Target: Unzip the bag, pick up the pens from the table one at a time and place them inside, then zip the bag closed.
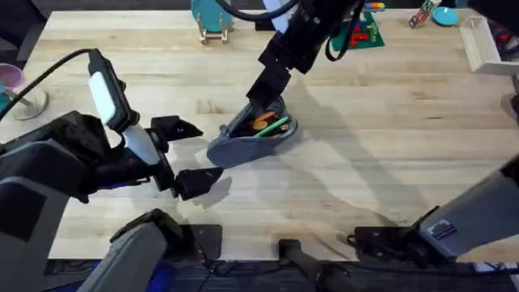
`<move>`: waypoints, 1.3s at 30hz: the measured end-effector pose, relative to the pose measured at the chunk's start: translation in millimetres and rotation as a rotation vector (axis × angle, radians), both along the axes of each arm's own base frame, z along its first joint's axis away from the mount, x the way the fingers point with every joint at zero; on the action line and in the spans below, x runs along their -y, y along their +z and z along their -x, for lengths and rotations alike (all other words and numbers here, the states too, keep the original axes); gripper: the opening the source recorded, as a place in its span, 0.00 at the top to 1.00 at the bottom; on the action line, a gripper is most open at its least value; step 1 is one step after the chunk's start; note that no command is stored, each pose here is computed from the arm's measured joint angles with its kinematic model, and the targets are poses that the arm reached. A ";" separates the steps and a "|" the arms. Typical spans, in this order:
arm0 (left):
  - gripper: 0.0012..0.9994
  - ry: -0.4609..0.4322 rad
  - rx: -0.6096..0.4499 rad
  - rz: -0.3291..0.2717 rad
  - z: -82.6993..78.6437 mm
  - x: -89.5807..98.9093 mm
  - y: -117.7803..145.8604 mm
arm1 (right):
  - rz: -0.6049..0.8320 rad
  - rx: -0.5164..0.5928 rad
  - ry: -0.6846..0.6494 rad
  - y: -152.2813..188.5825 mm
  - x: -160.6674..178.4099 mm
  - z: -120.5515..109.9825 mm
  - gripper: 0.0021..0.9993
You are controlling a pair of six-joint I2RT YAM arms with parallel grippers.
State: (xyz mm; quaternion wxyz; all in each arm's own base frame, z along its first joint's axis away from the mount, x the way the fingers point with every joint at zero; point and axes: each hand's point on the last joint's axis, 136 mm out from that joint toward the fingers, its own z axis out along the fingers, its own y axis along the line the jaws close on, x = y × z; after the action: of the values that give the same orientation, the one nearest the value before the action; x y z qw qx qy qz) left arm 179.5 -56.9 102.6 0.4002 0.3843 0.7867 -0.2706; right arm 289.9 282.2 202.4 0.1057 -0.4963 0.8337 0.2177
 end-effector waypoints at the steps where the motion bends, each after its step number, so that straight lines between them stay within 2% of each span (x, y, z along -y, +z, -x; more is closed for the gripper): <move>1: 0.00 -0.003 0.003 -0.002 0.1 0.1 0.0 | 0.000 0.000 0.000 0.0 0.0 0.0 0.00; 14: 0.00 -0.024 0.031 -0.019 0.3 0.1 -0.4 | -0.002 -0.030 -0.053 0.4 -0.9 0.2 0.00; 21: 0.00 -0.024 0.031 -0.019 0.2 0.1 -0.4 | -0.067 -0.051 -0.016 6.9 -23.0 12.3 0.00; 25: 0.00 -0.024 0.031 -0.019 0.2 0.1 -0.4 | -0.085 -0.027 -0.009 9.6 -43.1 18.3 0.00; 29: 0.00 -0.024 0.031 -0.020 0.2 0.1 -0.4 | -0.045 0.022 -0.037 6.8 -55.9 21.6 0.00; 39: 0.00 -0.024 0.031 -0.020 0.3 0.0 -0.5 | 0.069 0.097 -0.162 -1.1 -64.3 27.6 0.00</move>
State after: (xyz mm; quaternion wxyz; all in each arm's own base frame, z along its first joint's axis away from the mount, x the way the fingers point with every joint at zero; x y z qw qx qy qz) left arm 179.2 -56.9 102.1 0.4053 0.4020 0.7782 -0.2616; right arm 262.3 346.5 201.4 0.1459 -0.4406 0.8721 0.1552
